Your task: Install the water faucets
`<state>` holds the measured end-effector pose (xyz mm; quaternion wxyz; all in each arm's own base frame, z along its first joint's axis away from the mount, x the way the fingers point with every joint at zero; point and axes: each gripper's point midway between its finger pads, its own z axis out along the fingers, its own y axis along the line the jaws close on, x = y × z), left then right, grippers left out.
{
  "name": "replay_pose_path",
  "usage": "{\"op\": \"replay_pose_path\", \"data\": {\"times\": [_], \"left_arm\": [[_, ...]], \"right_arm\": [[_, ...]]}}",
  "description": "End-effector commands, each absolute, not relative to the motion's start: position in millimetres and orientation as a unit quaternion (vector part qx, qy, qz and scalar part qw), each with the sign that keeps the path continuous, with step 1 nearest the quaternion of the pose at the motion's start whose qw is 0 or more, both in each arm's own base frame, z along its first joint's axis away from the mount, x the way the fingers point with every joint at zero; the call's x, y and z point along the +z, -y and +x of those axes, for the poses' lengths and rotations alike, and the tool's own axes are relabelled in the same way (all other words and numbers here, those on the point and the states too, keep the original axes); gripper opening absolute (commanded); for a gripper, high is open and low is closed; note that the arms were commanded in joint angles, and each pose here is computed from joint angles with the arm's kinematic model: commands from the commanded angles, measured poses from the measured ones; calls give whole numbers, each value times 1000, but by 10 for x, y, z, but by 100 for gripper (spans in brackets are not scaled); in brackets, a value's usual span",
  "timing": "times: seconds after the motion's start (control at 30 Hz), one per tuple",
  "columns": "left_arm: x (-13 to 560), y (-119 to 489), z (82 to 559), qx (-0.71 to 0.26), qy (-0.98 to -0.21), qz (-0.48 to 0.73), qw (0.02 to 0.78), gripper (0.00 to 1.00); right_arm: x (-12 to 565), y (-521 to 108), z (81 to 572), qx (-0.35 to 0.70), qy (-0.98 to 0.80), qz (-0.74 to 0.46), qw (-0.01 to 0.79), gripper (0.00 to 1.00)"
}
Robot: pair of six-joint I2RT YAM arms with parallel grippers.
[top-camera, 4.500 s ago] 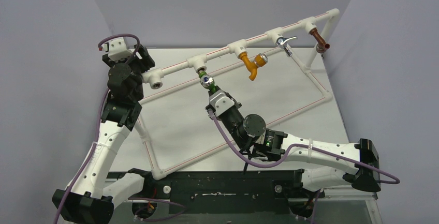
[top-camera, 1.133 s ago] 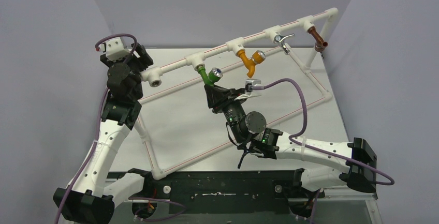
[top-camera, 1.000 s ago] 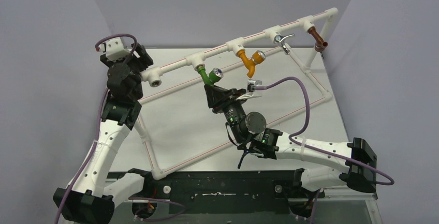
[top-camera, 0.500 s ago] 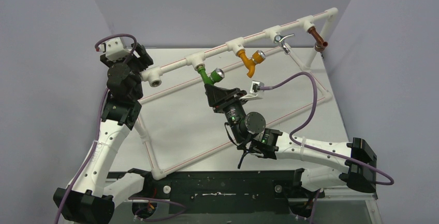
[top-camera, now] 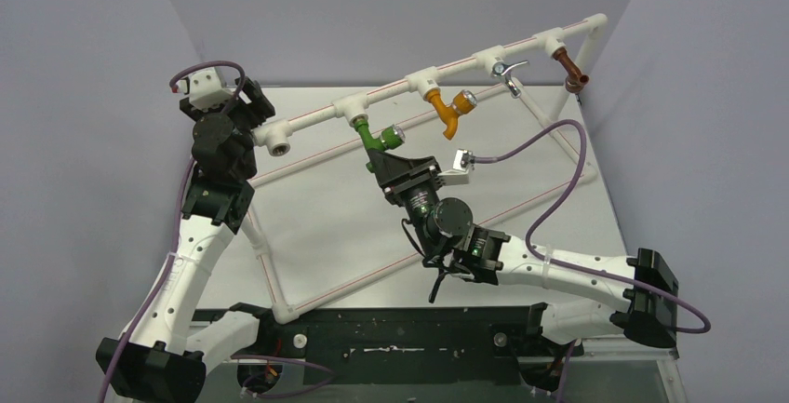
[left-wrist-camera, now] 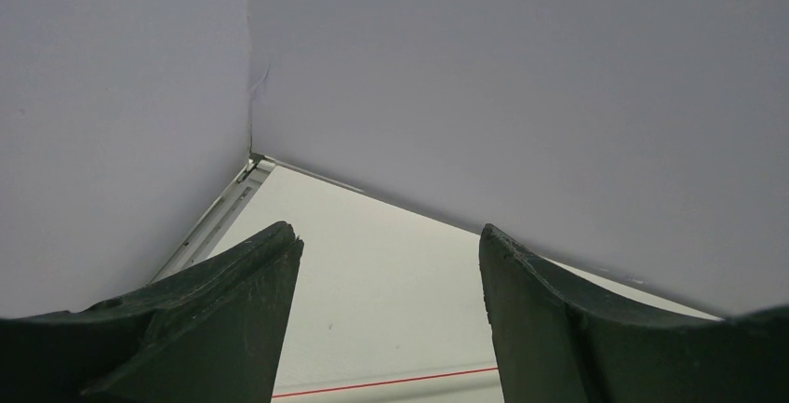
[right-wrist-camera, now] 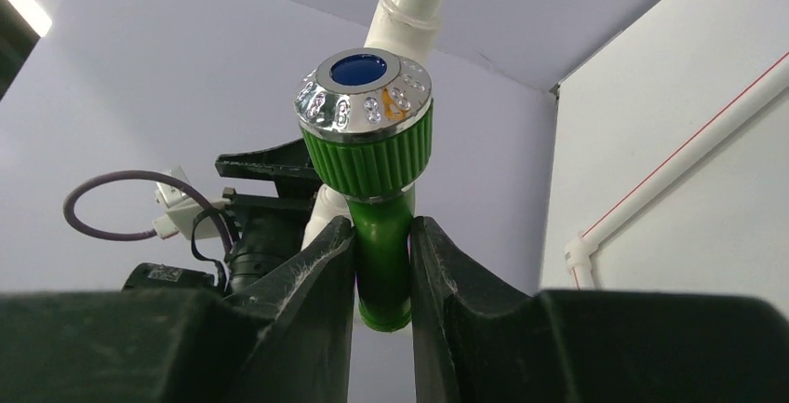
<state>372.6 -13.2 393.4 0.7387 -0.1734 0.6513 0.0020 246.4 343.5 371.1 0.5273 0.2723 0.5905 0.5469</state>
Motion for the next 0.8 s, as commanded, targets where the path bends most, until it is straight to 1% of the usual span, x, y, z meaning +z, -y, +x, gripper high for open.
{"op": "replay_pose_path", "data": {"times": [0.0, 0.53, 0.77], "left_arm": [[2892, 356, 3508, 17, -785, -86, 614, 68], [2883, 354, 3515, 17, -786, -87, 612, 68], [2890, 335, 3516, 15, -785, -89, 613, 68]], "right_arm": [[3770, -3193, 2875, 538, -550, 385, 510, 0], [3605, -3200, 2924, 553, -541, 451, 446, 0], [3581, -3146, 2923, 560, -527, 471, 432, 0]]}}
